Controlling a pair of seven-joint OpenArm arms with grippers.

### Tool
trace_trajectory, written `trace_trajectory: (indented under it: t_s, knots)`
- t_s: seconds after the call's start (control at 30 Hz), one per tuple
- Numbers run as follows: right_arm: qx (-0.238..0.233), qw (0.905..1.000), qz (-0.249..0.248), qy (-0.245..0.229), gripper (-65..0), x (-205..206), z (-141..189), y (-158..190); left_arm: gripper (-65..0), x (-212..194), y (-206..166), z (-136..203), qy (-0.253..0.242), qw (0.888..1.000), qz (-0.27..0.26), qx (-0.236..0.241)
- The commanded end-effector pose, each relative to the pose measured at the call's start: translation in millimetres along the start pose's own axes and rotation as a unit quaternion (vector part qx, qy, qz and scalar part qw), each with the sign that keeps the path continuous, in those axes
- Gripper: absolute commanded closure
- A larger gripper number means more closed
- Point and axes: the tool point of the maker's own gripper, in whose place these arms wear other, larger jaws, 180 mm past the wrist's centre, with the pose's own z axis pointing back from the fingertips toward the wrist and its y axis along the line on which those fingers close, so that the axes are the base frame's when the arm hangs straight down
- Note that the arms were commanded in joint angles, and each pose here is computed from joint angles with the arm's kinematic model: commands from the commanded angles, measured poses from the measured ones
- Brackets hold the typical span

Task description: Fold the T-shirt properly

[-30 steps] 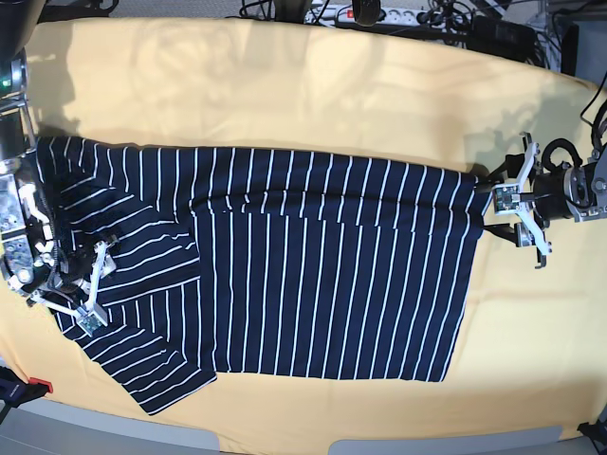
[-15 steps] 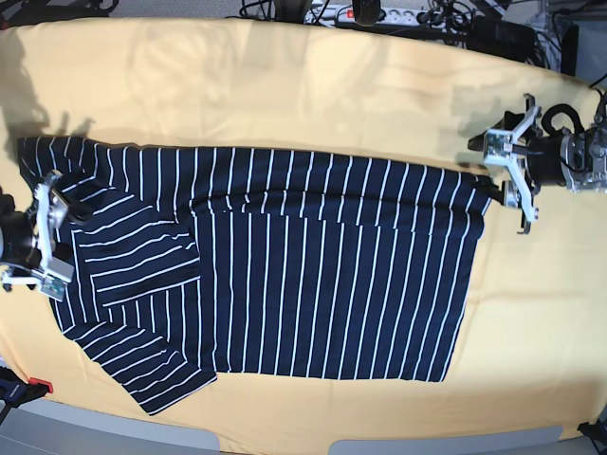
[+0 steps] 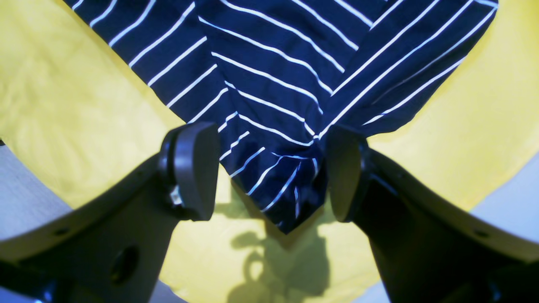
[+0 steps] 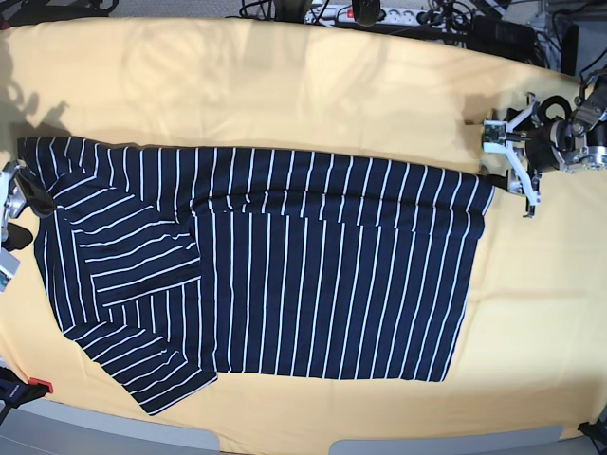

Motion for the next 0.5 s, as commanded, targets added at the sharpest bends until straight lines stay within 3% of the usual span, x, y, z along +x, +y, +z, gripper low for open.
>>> trace_trajectory:
  t_s: [0.0, 0.47]
  knots:
    - [-0.008, 0.9999, 0.008, -0.012, -39.9, 8, 9, -4, -34.3, -2, 12, 5, 0.000, 1.000, -0.014, 0.016]
    - [0.034, 0.9993, -0.014, -0.001, -40.0, -11, -17, 21, -34.3, -12, 48, 3, 0.002, 0.997, -0.019, 0.071]
